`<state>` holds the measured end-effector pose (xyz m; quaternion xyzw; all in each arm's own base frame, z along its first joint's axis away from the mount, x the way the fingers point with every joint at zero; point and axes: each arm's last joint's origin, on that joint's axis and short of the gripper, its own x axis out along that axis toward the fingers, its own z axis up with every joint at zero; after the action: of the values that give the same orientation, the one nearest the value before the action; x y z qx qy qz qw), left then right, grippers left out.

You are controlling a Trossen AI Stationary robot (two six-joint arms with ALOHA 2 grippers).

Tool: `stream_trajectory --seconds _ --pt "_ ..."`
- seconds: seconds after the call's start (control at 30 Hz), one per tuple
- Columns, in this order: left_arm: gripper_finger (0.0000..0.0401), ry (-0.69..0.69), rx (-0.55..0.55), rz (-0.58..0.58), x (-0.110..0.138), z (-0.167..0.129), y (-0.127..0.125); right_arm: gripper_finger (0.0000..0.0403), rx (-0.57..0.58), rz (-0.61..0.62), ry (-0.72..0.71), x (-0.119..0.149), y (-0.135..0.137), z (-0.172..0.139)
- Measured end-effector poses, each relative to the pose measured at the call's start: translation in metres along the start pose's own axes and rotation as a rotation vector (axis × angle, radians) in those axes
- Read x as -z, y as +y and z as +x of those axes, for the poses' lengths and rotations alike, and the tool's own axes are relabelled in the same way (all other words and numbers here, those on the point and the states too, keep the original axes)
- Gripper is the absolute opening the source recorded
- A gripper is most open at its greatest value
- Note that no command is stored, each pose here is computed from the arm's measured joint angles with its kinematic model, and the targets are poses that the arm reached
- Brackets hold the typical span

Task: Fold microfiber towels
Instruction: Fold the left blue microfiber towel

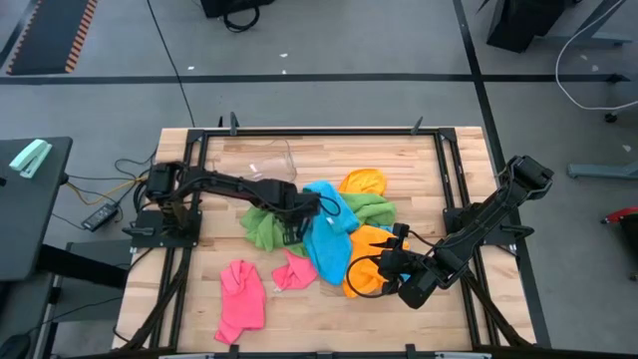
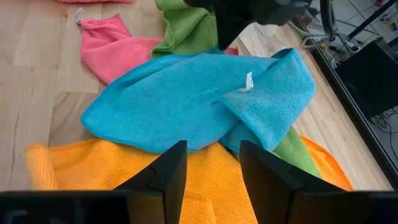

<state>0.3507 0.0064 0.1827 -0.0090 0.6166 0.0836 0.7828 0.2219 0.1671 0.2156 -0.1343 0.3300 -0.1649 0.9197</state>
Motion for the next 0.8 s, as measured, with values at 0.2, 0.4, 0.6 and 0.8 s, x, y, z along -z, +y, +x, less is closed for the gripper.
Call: stream_trajectory --seconds 0.2,0.4,0.6,0.8 --pt "0.0008 0.075 0.001 0.053 -0.004 -0.027 -0.016 0.0157 0.000 -0.014 0.000 0.000 0.000 0.000" --pt "0.0008 0.151 0.074 0.028 -0.005 -0.058 -0.036 0.0157 0.000 -0.019 0.000 0.000 0.000 0.000" --pt "0.0005 0.166 0.289 0.022 -0.003 -0.080 -0.074 0.0157 -0.006 0.004 0.001 0.000 0.001 -0.001" --pt "0.0004 0.191 0.368 -0.008 0.011 -0.089 -0.117 0.0157 -0.033 0.028 0.018 0.001 0.001 -0.001"
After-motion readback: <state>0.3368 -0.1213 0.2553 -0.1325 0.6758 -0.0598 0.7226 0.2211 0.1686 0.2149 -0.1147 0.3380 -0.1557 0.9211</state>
